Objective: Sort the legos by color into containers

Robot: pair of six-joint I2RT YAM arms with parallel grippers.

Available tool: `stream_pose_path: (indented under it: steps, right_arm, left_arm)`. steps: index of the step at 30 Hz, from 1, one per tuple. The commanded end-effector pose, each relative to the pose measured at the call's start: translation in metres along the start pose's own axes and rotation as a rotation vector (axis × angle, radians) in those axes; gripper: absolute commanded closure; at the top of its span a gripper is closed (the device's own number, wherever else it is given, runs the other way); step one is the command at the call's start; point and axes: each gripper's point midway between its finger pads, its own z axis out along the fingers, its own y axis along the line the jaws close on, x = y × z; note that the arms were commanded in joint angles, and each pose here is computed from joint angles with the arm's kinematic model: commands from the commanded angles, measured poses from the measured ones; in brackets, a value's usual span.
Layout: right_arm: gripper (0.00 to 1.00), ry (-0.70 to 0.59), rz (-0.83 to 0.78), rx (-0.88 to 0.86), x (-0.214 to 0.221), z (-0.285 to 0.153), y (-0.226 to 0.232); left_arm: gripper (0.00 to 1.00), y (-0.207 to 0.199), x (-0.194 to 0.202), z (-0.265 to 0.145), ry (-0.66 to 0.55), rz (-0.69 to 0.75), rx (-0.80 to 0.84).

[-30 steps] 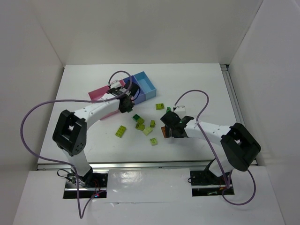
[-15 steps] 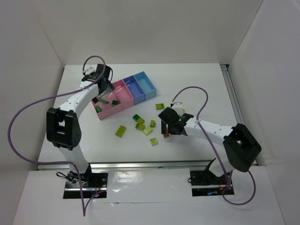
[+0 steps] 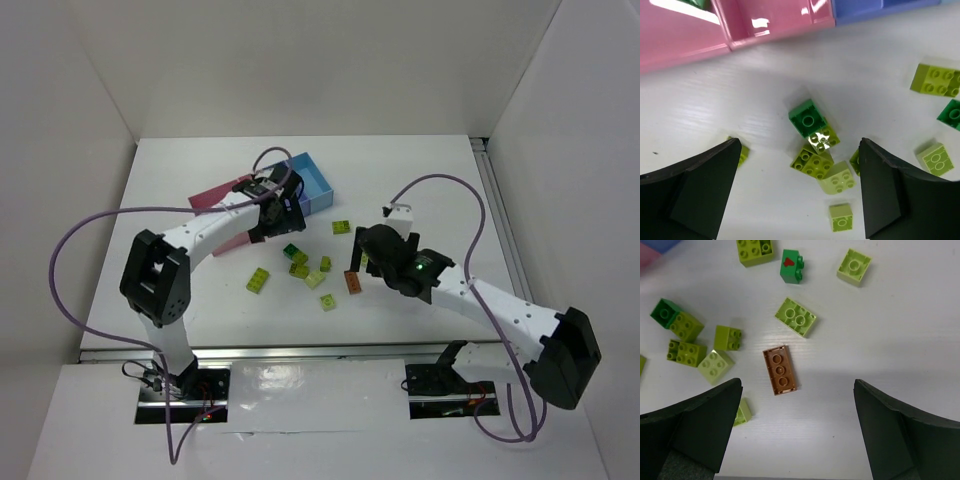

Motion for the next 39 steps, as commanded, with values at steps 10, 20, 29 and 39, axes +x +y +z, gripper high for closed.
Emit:
stream_pose_path:
  steps: [10,20,29,39]
  right_arm:
    - [0.0,-0.071,0.039,0.055,-0.012,-0.018,-0.022]
    - [0.0,-0.046,0.017,0.079,-0.005,-0.012,-0.024]
    - [0.0,-0.039,0.008,0.072,-0.004,-0.01,-0.021]
    - [0.0,0.017,-0.066,-0.02,0.004,-0.005,0.0]
  left_arm:
    - [0.07,-0.017,0.051,0.049,0.146,-0.152,-0.07]
    - [0.44,-0.022,0.062,0.073,0.185,-0.159,-0.096]
    - [0.7,-0.023,0.007,0.03,0.054,-0.144,-0.013]
    - [0.66,0.076,-0.07,-0.016,-0.139,-0.28,-0.113]
